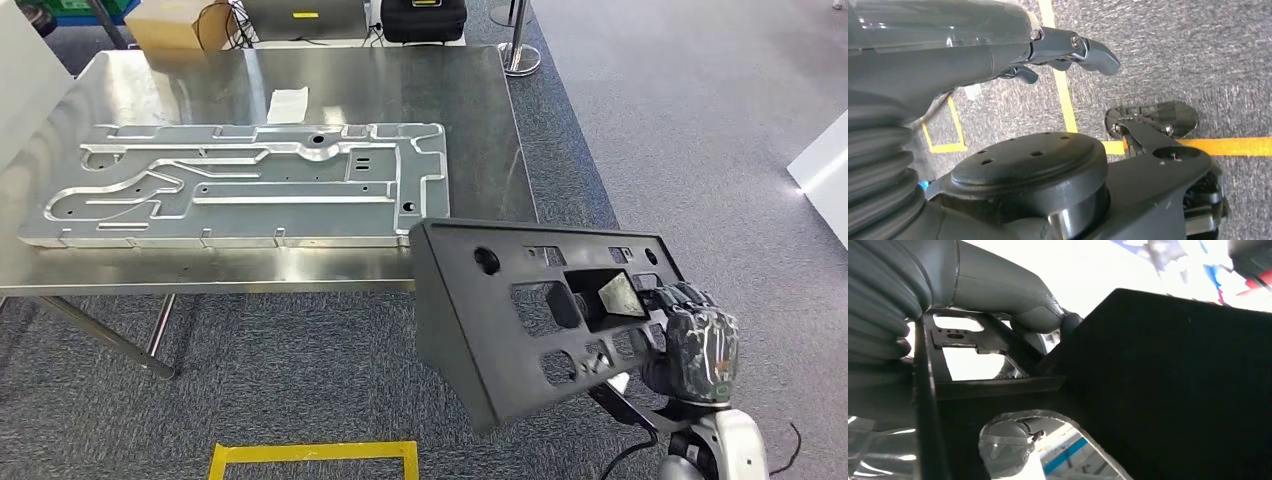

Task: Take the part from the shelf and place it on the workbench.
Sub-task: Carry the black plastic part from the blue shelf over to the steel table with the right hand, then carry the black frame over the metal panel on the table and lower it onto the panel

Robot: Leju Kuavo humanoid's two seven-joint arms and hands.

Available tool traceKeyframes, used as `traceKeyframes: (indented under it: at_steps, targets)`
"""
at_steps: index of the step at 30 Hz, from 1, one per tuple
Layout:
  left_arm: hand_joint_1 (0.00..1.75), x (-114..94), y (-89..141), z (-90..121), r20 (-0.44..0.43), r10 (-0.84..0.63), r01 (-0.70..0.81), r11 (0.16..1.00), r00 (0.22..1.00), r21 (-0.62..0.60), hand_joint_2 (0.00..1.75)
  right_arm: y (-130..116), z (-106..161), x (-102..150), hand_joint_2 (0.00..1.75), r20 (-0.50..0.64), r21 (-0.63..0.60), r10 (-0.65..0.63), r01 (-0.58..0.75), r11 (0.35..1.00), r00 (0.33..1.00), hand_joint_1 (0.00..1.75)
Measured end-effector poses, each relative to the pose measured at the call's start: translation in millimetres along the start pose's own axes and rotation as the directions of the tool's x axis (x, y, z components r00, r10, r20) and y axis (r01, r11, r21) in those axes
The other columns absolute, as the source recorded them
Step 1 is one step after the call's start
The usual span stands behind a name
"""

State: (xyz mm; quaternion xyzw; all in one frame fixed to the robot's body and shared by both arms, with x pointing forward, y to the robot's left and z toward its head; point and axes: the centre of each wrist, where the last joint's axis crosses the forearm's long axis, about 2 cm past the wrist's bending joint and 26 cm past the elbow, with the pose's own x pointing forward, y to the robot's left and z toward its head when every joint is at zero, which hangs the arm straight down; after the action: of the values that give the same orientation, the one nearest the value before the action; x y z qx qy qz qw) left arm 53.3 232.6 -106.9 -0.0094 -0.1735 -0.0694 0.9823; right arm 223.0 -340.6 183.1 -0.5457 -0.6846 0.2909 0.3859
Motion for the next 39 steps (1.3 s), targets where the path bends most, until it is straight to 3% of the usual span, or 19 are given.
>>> traceKeyframes:
  at_steps: [5, 12, 21, 33, 35, 38, 39]
  targets:
    - [0.00, 3, -1, 0, -0.002, -0.018, 0.018, 1.000, 1.000, -0.013, 1.75, 32, -27, -12, 1.75, -0.013, 0.136, 0.149, -0.146, 0.980, 0.989, 1.75]
    - [0.00, 2, -1, 0, -0.002, -0.002, 0.002, 1.000, 1.000, -0.024, 1.75, 70, -12, 1, 1.75, 0.017, 0.272, 0.132, -0.132, 0.953, 0.991, 1.75]
    - [0.00, 2, -1, 0, -0.004, 0.001, -0.001, 1.000, 1.000, -0.013, 1.75, 82, 22, 1, 1.75, -0.006, 0.326, 0.133, -0.123, 0.937, 0.991, 1.75]
    - [0.00, 2, -1, 0, 0.004, -0.002, 0.002, 1.000, 1.000, -0.017, 1.75, 82, 22, 1, 1.75, 0.013, 0.321, 0.179, -0.173, 0.931, 0.984, 1.75]
    - [0.00, 2, -1, 0, 0.010, -0.008, 0.008, 1.000, 1.000, -0.026, 1.75, 75, -5, -11, 1.75, 0.031, 0.297, 0.243, -0.241, 0.924, 0.970, 1.75]
    - [0.00, 3, -1, -1, 0.017, -0.018, 0.018, 0.999, 1.000, -0.033, 1.75, 42, -91, -47, 1.75, 0.055, 0.218, 0.422, -0.423, 0.879, 0.905, 1.75]
    - [0.00, 4, -1, -1, 0.017, -0.019, 0.020, 0.999, 1.000, -0.033, 1.75, 34, -109, -54, 1.75, 0.054, 0.200, 0.455, -0.456, 0.867, 0.889, 1.75]
